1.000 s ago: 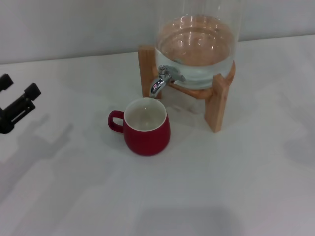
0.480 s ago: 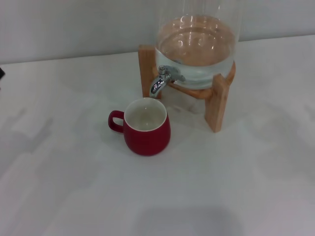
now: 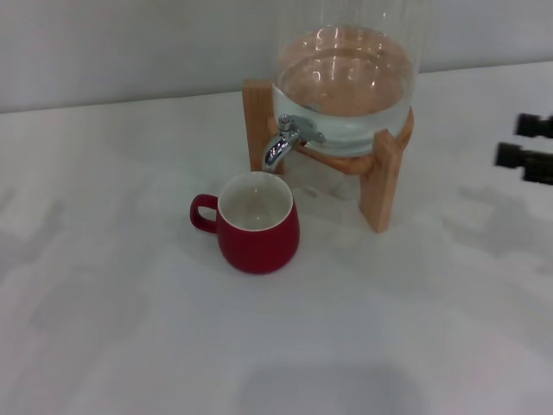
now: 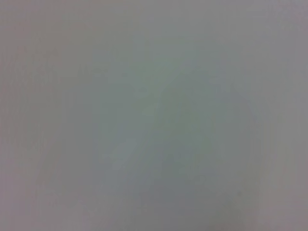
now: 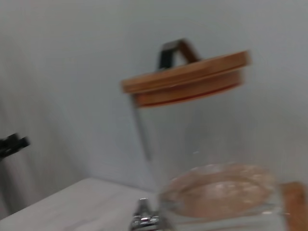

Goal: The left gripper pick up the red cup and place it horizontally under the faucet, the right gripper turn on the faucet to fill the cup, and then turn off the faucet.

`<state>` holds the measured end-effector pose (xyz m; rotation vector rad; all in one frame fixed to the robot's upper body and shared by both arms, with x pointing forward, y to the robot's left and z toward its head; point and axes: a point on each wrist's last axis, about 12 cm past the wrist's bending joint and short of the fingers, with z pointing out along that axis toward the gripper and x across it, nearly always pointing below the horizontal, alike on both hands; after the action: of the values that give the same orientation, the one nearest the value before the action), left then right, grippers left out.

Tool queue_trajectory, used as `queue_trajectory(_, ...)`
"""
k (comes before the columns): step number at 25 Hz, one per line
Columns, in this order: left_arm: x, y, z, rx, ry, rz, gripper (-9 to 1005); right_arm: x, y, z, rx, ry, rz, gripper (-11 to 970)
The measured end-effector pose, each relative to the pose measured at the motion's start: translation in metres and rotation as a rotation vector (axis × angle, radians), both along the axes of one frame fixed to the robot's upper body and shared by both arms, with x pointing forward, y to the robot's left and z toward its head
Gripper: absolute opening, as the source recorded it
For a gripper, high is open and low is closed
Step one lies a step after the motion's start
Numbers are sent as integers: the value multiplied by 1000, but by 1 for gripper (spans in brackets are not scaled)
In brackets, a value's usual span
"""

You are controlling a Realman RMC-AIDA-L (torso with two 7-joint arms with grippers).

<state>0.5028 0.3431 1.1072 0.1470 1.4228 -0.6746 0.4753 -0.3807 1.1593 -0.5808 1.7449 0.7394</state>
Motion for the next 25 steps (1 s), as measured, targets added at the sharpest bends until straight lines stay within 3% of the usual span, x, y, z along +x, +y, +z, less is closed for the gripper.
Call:
queue_trajectory(9,0,1,0,-9,2,0,890,33,53,13,-185,82,36,725)
queue_trajectory(15,0,2,-1,-8,8,10,889,38,79,19,-285,91,16,725)
queue_trajectory(25,5,4,-1,0,18,27,889,33,106,34,-269,56,121,725)
